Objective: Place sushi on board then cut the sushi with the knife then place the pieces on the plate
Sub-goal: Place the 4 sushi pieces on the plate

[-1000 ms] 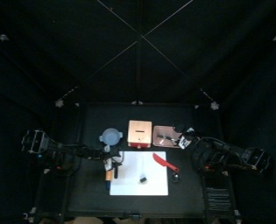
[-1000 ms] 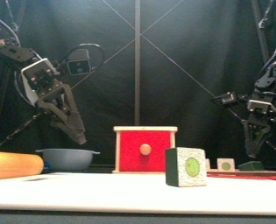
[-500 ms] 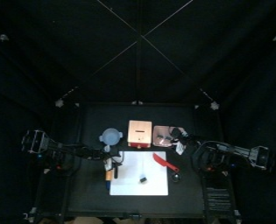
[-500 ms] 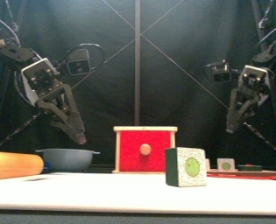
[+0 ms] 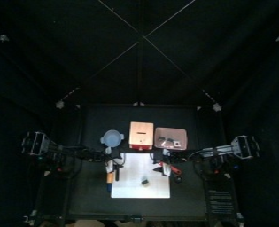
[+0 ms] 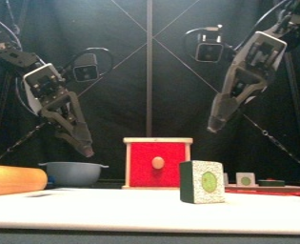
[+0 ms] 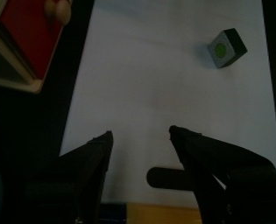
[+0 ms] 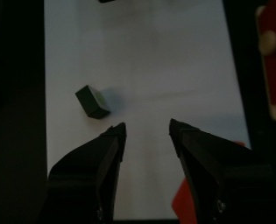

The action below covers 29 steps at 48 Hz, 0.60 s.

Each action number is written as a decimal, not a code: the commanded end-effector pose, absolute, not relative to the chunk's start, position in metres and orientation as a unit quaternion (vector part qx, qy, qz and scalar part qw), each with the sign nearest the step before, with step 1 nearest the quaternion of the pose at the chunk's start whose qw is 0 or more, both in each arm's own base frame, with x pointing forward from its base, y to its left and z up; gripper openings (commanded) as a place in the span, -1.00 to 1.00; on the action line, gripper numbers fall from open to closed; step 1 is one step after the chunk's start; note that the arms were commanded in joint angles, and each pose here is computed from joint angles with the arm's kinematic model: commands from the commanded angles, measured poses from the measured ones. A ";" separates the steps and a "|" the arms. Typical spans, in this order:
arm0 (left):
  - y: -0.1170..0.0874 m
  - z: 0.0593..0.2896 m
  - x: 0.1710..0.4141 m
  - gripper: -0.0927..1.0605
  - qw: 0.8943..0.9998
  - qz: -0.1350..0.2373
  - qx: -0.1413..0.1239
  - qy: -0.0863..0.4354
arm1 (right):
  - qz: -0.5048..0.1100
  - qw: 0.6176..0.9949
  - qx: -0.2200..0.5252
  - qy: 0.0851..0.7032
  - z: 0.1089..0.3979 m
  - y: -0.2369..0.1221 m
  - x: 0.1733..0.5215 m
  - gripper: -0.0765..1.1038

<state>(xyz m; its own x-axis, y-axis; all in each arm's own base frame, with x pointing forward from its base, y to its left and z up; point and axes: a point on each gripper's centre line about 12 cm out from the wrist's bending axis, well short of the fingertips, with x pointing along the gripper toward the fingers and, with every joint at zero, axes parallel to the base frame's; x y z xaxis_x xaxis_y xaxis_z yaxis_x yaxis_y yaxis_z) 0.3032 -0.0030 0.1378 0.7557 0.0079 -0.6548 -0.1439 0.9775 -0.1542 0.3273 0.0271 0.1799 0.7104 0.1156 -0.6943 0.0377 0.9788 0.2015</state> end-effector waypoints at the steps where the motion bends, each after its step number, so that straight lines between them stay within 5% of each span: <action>1: -0.002 0.145 0.308 0.72 0.936 0.043 -0.103 0.334 | 0.047 0.923 0.086 0.371 0.186 0.047 0.354 0.50; 29: -0.003 0.144 0.307 0.72 0.935 0.041 -0.101 0.337 | 0.103 0.888 0.049 0.445 0.156 0.088 0.402 0.52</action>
